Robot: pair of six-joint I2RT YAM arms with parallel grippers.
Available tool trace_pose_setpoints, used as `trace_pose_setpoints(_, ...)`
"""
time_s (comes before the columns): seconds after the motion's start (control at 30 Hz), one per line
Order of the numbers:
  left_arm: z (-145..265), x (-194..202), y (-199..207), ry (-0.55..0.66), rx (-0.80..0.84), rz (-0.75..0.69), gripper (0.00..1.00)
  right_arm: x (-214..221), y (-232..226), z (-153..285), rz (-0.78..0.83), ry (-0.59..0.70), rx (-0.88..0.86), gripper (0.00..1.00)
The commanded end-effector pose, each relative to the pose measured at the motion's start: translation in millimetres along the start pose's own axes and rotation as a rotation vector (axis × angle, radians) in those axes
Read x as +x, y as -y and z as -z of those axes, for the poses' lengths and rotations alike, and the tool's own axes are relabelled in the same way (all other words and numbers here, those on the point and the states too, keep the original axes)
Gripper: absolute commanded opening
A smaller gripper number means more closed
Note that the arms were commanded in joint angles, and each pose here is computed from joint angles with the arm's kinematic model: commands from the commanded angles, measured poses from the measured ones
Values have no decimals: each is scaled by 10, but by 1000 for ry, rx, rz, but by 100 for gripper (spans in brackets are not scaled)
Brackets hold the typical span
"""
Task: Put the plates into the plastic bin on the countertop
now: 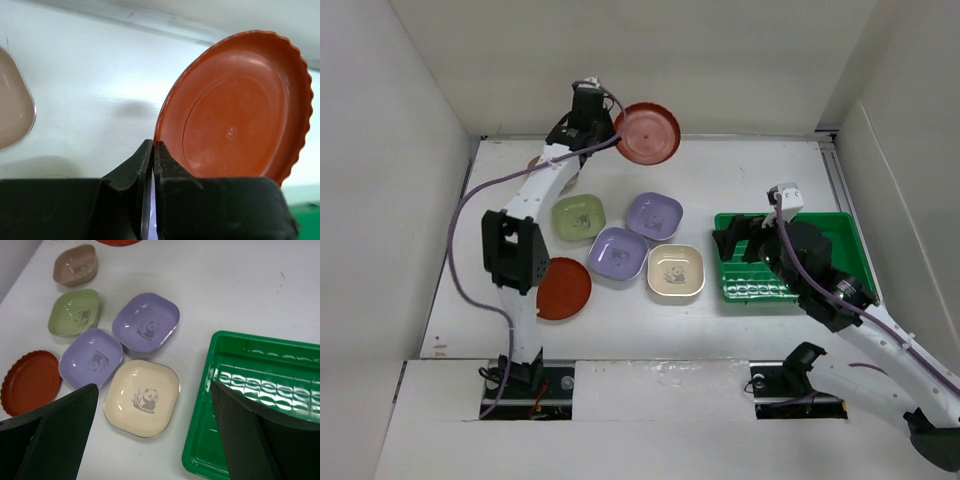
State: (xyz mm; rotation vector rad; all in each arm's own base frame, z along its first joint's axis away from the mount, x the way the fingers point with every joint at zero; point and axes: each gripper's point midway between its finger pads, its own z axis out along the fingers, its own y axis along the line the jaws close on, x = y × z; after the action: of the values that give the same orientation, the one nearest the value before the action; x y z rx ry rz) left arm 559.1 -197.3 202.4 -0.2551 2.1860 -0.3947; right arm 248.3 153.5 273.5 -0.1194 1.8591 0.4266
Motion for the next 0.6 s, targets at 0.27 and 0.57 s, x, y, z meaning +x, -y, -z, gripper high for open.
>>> trace_pose_setpoints(0.27, 1296, 229, 674, 118, 202, -48, 0, -795, -326, -381, -19, 162, -98, 100)
trace_pose_setpoints(0.57, 1669, 779, 585, 76, 349, -13, 0, -388, -80, -931, -48, 26, -72, 98)
